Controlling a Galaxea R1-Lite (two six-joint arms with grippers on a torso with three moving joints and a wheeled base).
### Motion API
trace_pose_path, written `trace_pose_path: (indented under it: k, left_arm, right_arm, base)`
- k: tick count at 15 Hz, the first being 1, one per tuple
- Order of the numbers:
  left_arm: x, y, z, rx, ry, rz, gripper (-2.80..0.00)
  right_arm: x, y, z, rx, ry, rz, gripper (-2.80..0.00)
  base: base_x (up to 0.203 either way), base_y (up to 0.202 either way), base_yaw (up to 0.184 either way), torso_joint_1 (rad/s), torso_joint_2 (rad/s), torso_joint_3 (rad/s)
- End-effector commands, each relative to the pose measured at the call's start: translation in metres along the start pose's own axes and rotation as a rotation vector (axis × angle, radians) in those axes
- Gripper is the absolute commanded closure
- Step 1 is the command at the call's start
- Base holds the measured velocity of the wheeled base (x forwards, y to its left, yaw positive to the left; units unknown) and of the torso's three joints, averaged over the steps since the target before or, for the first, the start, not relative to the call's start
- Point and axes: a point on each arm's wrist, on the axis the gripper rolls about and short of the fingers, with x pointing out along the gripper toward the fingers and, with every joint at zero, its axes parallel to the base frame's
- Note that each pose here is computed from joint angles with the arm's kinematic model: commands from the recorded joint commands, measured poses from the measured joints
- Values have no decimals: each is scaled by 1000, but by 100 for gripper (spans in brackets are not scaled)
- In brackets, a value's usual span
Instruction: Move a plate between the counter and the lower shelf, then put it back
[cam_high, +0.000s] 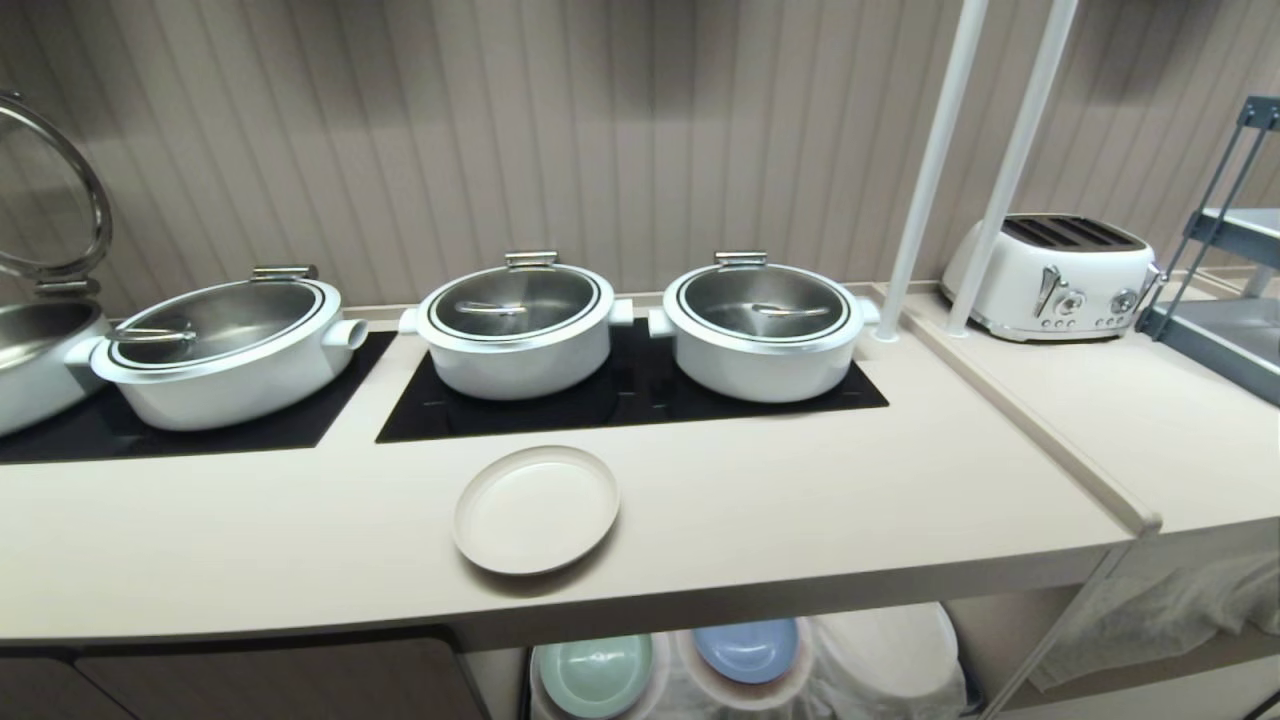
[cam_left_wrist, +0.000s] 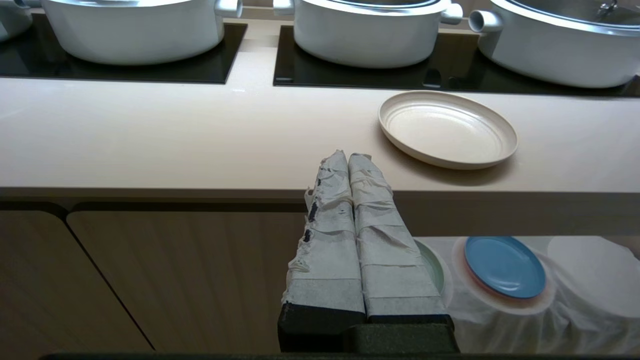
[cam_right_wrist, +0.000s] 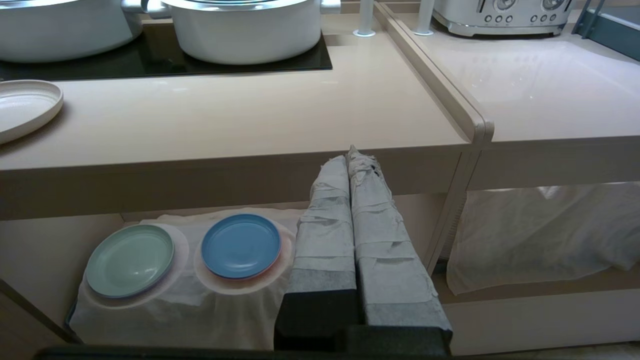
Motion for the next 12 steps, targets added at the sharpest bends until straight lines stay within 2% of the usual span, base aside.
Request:
trace_pose_path:
  k: [1,12]
  left_arm:
    - [0,0,0,-1,0,1,0]
    - [0,0,0,-1,1,1,0]
  right_arm:
    - [0,0,0,0,0,0,0]
    - [0,0,0,0,-1,0,0]
  base:
    - [0,0,0,0,0,0]
    - [0,0,0,0,0,0]
